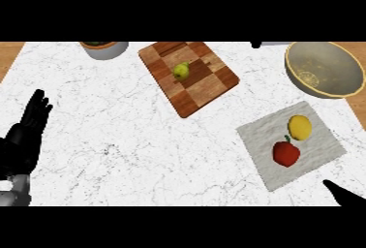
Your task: Pick the bell pepper from the placemat and place it in the bowl
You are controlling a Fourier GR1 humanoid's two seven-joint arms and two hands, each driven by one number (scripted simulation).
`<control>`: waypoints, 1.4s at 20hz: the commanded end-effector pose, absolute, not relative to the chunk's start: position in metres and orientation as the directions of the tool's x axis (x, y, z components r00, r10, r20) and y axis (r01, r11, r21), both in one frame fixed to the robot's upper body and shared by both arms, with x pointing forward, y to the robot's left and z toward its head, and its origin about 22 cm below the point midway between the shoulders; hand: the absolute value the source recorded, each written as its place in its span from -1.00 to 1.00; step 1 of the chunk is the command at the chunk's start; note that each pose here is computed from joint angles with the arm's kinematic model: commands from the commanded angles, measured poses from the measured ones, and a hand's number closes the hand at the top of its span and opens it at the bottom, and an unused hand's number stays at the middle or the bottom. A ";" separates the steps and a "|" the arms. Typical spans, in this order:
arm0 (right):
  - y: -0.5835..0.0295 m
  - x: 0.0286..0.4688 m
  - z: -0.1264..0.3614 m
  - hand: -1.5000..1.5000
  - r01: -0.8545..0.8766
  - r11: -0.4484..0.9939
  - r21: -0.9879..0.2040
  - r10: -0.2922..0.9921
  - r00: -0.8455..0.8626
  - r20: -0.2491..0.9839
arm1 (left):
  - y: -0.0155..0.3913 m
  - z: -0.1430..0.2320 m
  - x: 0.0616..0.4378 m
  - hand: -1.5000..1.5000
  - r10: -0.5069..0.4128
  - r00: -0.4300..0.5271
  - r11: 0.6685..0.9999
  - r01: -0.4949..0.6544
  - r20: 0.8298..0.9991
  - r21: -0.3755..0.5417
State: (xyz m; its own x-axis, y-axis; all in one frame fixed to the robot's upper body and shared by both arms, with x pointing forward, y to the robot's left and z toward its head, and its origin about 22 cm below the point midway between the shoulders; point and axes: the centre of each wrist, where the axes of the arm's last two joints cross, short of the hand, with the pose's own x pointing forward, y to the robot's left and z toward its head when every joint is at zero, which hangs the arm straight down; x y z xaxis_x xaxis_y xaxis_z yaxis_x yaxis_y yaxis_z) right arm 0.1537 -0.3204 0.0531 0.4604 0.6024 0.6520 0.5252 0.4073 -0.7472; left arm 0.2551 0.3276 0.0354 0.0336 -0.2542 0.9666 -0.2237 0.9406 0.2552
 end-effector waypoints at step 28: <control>-0.300 0.243 0.114 -1.00 -0.181 0.578 -0.796 0.553 0.804 0.219 | 0.307 0.056 0.273 0.00 -0.248 0.001 0.961 -0.127 0.969 0.247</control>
